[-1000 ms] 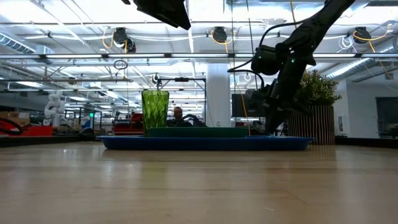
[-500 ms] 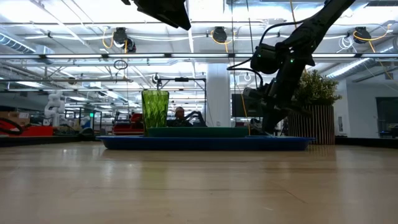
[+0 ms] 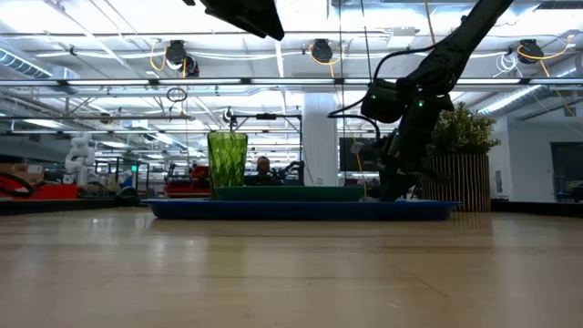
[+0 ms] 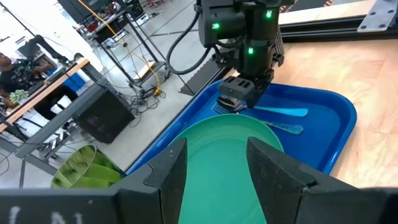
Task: Pick and place plate/cup/fork/spoon on tray
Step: Put the spoon beside the blue fork
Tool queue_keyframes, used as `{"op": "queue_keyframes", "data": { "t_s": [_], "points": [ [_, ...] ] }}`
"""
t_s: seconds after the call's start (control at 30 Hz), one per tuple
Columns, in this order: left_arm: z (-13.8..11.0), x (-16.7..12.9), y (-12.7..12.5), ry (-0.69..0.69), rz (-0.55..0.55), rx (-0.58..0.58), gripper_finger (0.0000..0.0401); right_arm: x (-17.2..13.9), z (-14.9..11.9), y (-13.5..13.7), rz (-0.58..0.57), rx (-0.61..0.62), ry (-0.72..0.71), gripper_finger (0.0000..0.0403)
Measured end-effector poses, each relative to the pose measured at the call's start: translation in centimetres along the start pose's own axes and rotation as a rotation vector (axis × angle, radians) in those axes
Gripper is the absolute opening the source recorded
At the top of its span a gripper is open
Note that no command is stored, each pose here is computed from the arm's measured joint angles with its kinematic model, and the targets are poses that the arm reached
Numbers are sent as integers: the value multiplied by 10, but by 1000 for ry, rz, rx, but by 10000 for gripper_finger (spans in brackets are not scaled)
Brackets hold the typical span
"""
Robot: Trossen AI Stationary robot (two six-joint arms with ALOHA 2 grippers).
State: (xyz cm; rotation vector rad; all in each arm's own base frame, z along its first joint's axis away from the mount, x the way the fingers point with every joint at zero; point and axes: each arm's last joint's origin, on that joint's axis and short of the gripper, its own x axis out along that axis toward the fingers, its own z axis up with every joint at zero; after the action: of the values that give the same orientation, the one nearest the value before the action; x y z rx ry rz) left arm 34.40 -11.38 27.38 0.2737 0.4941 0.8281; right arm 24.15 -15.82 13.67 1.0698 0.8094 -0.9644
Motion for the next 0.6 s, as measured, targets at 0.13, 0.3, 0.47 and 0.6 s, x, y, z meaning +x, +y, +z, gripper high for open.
{"op": "queue_keyframes", "data": {
  "t_s": [0.13, 0.3, 0.47, 0.6],
  "points": [
    [0, 0, 0, 1, 0, 2, 170, 1, 0, 0, -1, -4, -4, 2],
    [0, 0, 0, 1, 1, 3, 170, 1, 2, -1, -23, -13, -29, 2],
    [0, 0, 0, 2, 1, 3, 170, 1, 2, -2, -42, -19, -45, 2],
    [0, 0, 0, 2, 1, 3, 170, 1, 1, -4, -68, -8, -38, 2]
  ]
}}
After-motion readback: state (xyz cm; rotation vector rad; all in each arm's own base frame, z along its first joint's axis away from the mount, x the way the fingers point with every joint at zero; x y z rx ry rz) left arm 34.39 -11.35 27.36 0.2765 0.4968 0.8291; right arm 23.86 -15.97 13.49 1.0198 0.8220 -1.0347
